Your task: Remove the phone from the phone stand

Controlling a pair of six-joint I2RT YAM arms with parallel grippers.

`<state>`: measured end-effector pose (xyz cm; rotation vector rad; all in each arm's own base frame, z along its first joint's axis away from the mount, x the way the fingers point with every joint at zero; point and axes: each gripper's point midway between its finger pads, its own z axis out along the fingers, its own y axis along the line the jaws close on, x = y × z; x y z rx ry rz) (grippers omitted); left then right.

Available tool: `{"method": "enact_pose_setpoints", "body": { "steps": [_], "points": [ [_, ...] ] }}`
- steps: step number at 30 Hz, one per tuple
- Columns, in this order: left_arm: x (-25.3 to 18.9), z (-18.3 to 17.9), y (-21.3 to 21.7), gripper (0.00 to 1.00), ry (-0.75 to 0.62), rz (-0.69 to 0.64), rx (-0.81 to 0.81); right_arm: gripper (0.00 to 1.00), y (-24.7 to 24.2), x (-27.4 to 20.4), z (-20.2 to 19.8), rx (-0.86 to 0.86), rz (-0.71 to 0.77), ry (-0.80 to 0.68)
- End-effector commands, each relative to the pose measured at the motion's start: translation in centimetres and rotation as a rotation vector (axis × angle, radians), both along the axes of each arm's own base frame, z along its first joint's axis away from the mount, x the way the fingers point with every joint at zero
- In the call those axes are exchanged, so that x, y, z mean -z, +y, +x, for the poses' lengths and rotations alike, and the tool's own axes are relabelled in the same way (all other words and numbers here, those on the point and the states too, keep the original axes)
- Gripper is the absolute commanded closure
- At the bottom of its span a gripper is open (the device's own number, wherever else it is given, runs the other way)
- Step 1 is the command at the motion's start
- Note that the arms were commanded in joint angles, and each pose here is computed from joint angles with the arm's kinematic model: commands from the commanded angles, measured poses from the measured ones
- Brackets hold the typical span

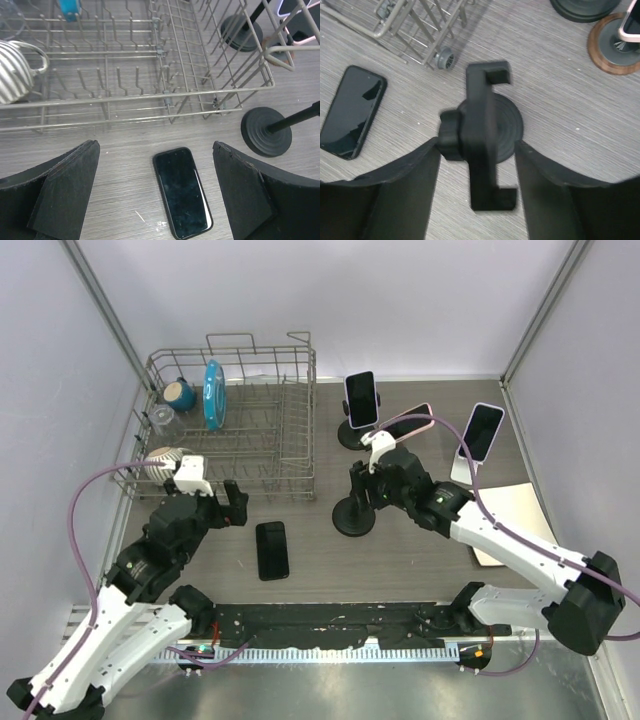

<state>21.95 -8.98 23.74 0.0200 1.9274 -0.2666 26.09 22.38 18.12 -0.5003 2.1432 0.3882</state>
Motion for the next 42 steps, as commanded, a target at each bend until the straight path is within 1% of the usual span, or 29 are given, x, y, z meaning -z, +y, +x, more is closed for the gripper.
{"method": "enact_pose_setpoints", "body": {
  "steps": [1, 2, 3, 6, 9, 12, 15, 17, 18, 19, 21, 22, 26, 28, 31, 32, 34, 35, 37, 38, 41, 42],
  "points": [
    [-2.8, 0.1, 2.0, 0.0, -0.134, -0.002, -0.065, 0.42, 2.2, -2.1, 2.3, -0.039, 0.064, -0.059],
    [-2.7, 0.0, 2.2, 0.0, -0.138, -0.002, -0.071, 0.46, 2.4, -2.3, 2.8, -0.032, 0.071, -0.068],
    [-3.0, -0.2, 2.5, 0.0, -0.151, -0.007, -0.083, 0.53, 2.3, -2.4, 3.3, -0.018, 0.073, -0.072],
    [-3.0, -0.3, 2.8, 0.0, -0.157, -0.005, -0.092, 0.67, 2.6, -2.5, 4.8, 0.008, 0.087, -0.095],
    [-2.8, -0.2, 2.8, 0.0, -0.15, 0.002, -0.092, 0.75, 3.0, -2.9, 6.7, 0.042, 0.119, -0.13],
    [-2.6, -0.2, 2.7, 0.0, -0.138, 0.009, -0.089, 0.8, 3.2, -3.4, 8.9, 0.084, 0.153, -0.172],
    [-2.3, 0.0, 2.8, 0.0, -0.123, 0.022, -0.092, 0.83, 3.6, -4.0, 11.3, 0.125, 0.2, -0.212],
    [-2.3, 0.0, 2.7, 0.0, -0.123, 0.017, -0.087, 0.83, 3.5, -4.9, 13.0, 0.161, 0.23, -0.241],
    [-2.2, 0.0, 2.7, 0.0, -0.122, 0.018, -0.089, 0.83, 3.7, -4.1, 13.8, 0.174, 0.218, -0.232],
    [-2.3, 0.0, 2.7, 0.0, -0.124, 0.015, -0.089, 0.83, 3.7, -4.9, 14.7, 0.19, 0.233, -0.254],
    [-2.3, 0.0, 2.7, 0.0, -0.123, 0.013, -0.089, 0.83, 3.9, -3.9, 15.8, 0.213, 0.22, -0.248],
    [-2.2, 0.1, 2.8, 0.0, -0.121, 0.016, -0.094, 0.82, 4.1, -4.6, 16.5, 0.222, 0.234, -0.262],
    [-2.1, 0.1, 2.7, 0.0, -0.115, 0.018, -0.091, 0.75, 4.7, -4.4, 17.9, 0.229, 0.241, -0.253],
    [-2.0, 0.2, 2.7, 0.0, -0.112, 0.017, -0.091, 0.73, 5.1, -4.5, 18.1, 0.226, 0.248, -0.239],
    [-2.0, 0.2, 2.6, 0.0, -0.11, 0.017, -0.086, 0.63, 5.5, -4.9, 17.9, 0.214, 0.264, -0.23],
    [-2.0, 0.2, 2.7, 0.0, -0.109, 0.015, -0.087, 0.56, 5.5, -5.0, 17.8, 0.207, 0.265, -0.227],
    [-1.9, 0.2, 2.6, 0.0, -0.108, 0.016, -0.084, 0.47, 5.4, -5.2, 17.6, 0.204, 0.256, -0.215],
    [-2.0, 0.2, 2.6, 0.0, -0.109, 0.012, -0.083, 0.38, 5.4, -5.5, 17.4, 0.199, 0.255, -0.214],
    [-2.0, 0.2, 2.6, 0.0, -0.11, 0.01, -0.08, 0.31, 5.2, -6.0, 17.1, 0.198, 0.247, -0.208],
    [-2.0, 0.2, 2.5, 0.0, -0.11, 0.009, -0.079, 0.24, 5.1, -6.7, 16.9, 0.195, 0.251, -0.216],
    [-2.0, 0.2, 2.4, 0.0, -0.11, 0.005, -0.073, 0.15, 4.9, -7.7, 16.4, 0.179, 0.236, -0.207],
    [-2.0, 0.2, 2.5, 0.0, -0.11, 0.005, -0.075, 0.14, 4.9, -9.0, 16.2, 0.176, 0.246, -0.22]
  ]
}}
